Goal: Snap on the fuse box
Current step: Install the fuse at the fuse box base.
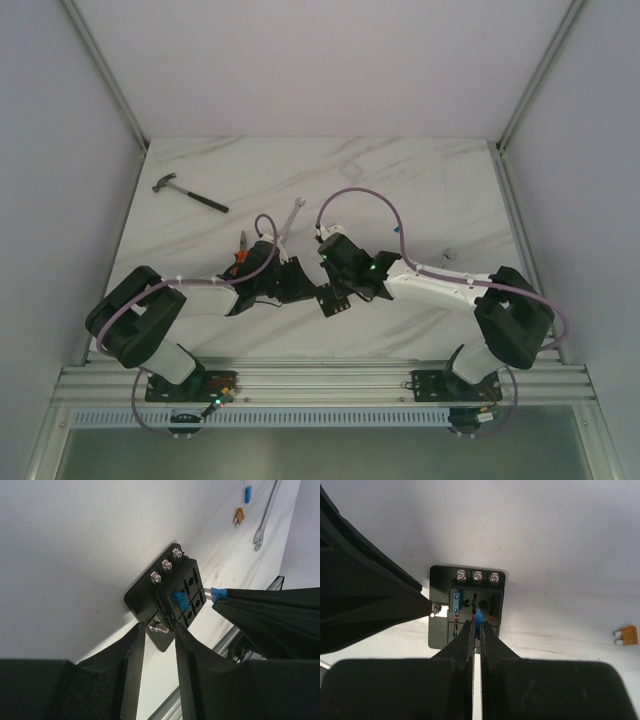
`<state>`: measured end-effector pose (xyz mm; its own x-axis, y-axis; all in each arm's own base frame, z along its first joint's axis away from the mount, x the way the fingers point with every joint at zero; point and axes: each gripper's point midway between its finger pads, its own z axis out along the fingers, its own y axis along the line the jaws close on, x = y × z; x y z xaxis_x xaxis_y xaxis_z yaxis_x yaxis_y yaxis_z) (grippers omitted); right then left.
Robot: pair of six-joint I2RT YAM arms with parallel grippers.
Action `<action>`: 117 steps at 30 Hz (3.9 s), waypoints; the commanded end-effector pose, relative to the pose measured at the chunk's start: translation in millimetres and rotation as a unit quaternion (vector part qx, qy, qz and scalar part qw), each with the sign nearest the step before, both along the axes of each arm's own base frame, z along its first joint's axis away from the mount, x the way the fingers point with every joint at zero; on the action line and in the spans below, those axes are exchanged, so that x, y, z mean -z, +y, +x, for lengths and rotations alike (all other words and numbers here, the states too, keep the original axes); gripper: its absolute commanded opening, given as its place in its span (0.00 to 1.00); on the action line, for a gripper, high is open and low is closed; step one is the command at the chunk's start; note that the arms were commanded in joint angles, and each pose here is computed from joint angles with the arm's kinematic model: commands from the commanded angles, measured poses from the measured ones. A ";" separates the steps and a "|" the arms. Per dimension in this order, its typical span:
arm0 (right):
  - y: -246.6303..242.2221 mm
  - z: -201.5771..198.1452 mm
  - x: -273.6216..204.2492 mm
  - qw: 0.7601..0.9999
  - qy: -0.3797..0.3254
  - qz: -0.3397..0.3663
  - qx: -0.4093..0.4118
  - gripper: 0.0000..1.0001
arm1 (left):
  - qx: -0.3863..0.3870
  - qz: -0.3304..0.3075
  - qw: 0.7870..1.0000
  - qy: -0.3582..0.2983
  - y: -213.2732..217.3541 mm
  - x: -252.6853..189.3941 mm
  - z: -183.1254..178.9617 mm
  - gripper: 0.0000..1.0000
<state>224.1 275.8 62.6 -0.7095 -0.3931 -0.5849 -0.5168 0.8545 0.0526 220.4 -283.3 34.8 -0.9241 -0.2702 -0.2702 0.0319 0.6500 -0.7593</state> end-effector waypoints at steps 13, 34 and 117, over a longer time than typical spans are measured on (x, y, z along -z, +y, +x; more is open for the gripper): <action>15.1 11.4 7.7 1.000 -0.006 0.005 0.008 0.00 | 0.029 0.006 0.999 0.034 -12.8 8.9 -13.6 0.35; 20.0 14.5 7.6 1.000 -0.008 -0.001 -0.007 0.00 | 0.021 0.022 0.998 0.051 -8.0 18.3 -16.4 0.28; 26.2 11.6 -8.8 0.997 0.019 -0.032 -0.069 0.33 | 0.020 0.032 0.998 0.045 -6.5 15.4 -13.9 0.23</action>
<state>239.6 300.0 78.4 -0.6660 -0.4793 -0.5716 -0.5971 0.8019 0.0232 207.9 -293.8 25.2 -0.9526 -0.2255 -0.2042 0.0025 0.6653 -0.7466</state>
